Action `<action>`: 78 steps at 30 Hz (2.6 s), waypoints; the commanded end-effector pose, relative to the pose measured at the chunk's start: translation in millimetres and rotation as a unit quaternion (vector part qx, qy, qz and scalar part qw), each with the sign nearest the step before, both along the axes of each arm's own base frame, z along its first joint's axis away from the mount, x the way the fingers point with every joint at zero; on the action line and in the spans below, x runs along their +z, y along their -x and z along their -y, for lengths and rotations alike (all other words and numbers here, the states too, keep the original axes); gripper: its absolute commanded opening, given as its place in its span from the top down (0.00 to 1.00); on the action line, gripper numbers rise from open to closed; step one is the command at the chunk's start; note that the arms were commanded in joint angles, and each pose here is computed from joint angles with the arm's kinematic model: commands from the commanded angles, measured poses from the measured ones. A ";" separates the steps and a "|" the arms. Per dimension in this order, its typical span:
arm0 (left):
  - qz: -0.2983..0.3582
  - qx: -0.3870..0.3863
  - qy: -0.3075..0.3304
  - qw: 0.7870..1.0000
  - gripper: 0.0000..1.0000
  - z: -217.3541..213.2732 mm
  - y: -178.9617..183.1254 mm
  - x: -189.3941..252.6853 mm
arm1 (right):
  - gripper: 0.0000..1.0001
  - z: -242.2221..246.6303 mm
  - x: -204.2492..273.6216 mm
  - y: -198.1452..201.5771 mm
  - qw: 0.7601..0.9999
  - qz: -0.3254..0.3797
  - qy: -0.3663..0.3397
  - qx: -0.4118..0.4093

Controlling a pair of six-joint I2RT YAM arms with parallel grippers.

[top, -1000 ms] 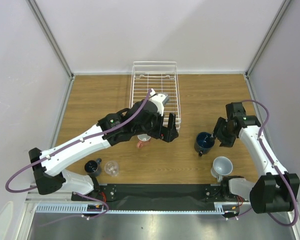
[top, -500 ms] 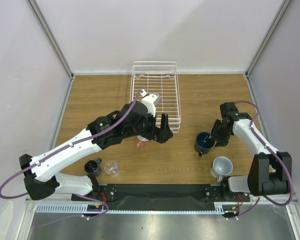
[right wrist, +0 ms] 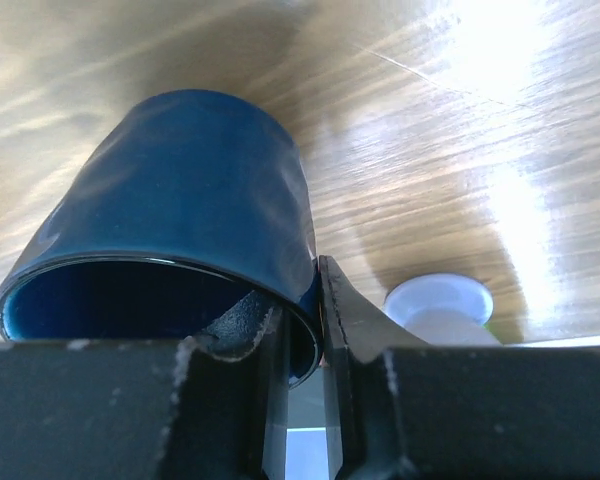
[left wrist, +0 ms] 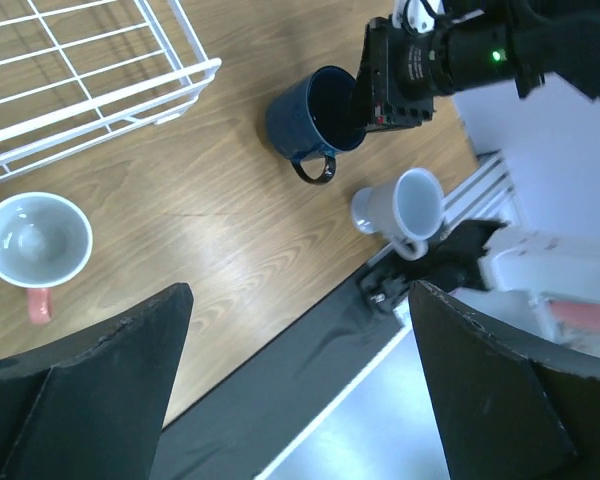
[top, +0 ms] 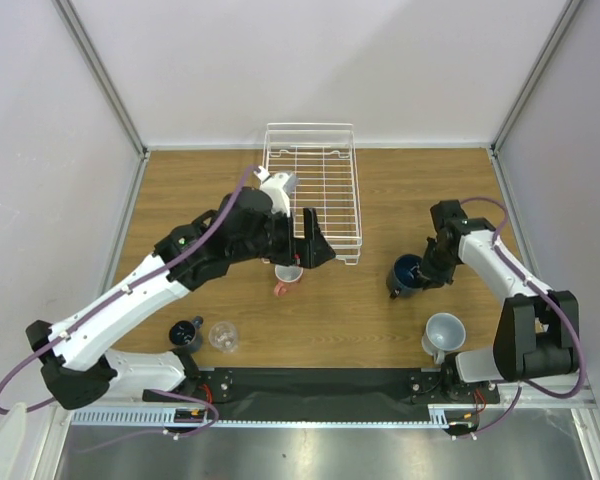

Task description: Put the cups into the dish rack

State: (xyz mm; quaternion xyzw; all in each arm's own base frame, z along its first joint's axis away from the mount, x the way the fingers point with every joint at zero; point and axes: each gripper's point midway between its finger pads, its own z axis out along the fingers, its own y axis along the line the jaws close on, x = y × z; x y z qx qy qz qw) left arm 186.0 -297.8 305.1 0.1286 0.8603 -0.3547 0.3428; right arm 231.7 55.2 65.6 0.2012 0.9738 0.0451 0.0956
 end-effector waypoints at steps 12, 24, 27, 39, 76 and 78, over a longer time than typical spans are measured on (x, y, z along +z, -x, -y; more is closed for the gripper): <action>-0.141 -0.068 0.317 0.936 0.06 32.9 8.4 103.9 | 1.00 -102.1 264.6 -53.5 0.862 0.371 -0.339 0.070; -0.141 -0.144 0.457 0.867 0.08 26.4 35.6 156.8 | 1.00 -149.5 403.8 19.1 0.643 0.561 -0.475 0.214; -0.137 -0.151 0.471 0.858 0.09 22.7 39.6 158.9 | 1.00 -162.6 406.5 31.2 0.626 0.562 -0.485 0.237; -0.123 -0.170 0.456 0.865 0.21 27.1 49.9 157.0 | 1.00 -182.6 403.0 37.1 0.627 0.558 -0.497 0.221; -0.128 -0.199 0.448 0.862 0.68 40.6 61.1 160.8 | 1.00 -198.6 386.9 31.4 0.644 0.541 -0.495 0.216; -0.133 -0.193 0.448 0.863 0.85 41.3 58.8 156.6 | 1.00 -199.0 384.9 31.1 0.646 0.539 -0.495 0.218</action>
